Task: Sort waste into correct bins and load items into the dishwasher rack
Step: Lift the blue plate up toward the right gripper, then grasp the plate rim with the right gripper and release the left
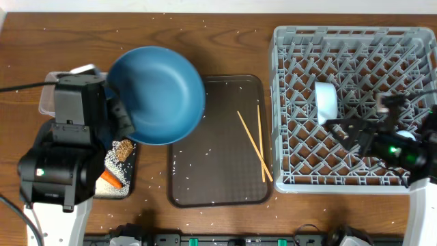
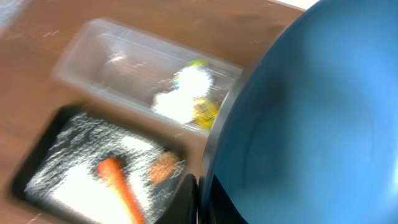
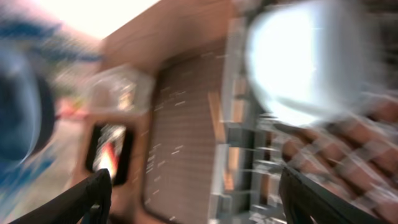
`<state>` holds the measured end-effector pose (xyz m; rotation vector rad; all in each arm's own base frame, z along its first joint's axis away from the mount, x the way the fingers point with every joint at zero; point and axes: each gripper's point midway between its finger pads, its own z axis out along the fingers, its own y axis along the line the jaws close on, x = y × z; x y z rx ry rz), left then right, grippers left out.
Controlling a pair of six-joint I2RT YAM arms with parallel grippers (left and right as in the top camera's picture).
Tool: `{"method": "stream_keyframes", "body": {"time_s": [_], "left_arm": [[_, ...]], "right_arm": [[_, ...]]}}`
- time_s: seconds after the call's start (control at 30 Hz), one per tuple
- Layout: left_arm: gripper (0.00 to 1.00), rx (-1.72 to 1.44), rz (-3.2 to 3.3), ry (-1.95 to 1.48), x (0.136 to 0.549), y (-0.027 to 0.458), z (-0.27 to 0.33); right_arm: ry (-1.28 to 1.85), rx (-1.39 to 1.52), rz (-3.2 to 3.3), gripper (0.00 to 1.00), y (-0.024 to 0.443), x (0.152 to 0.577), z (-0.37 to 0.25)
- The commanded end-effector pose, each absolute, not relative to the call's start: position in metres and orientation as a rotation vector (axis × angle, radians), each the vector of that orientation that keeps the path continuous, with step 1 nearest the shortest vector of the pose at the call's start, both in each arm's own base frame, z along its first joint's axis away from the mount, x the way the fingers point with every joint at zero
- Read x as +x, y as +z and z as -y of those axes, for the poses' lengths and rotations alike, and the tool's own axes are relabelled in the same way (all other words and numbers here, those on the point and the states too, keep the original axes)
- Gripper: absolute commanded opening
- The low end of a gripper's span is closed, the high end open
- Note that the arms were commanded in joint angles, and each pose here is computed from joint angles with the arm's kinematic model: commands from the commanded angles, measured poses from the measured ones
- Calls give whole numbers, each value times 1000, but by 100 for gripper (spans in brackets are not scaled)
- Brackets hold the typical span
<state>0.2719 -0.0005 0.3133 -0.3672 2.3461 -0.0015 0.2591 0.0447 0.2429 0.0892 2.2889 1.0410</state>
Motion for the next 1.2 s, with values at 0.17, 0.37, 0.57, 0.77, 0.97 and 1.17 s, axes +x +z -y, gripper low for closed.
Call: {"method": "stream_keyframes", "body": {"time_s": [0.17,0.37,0.57,0.77,0.97,1.17], "left_arm": [[6,33,-2417,-191,277,307,73],[6,164,-2405,-233,278,306,105],[6,239,-2385,-271,275,309,125],[6,367,-2344,-347,264,315,159],[6,425,-2315,-323,259,317,172],[6,401,-2310,-263,264,316,166]], "right_arm": [[1267,-450,-2125,91,278,242,-134],[1173,-452,-2176,93,276,256,-164],[1106,-468,-2174,90,276,265,-185],[1055,-516,-2183,87,263,277,-212],[1122,-585,-2177,48,255,279,-232],[1128,-589,-2177,23,255,278,-233]]}}
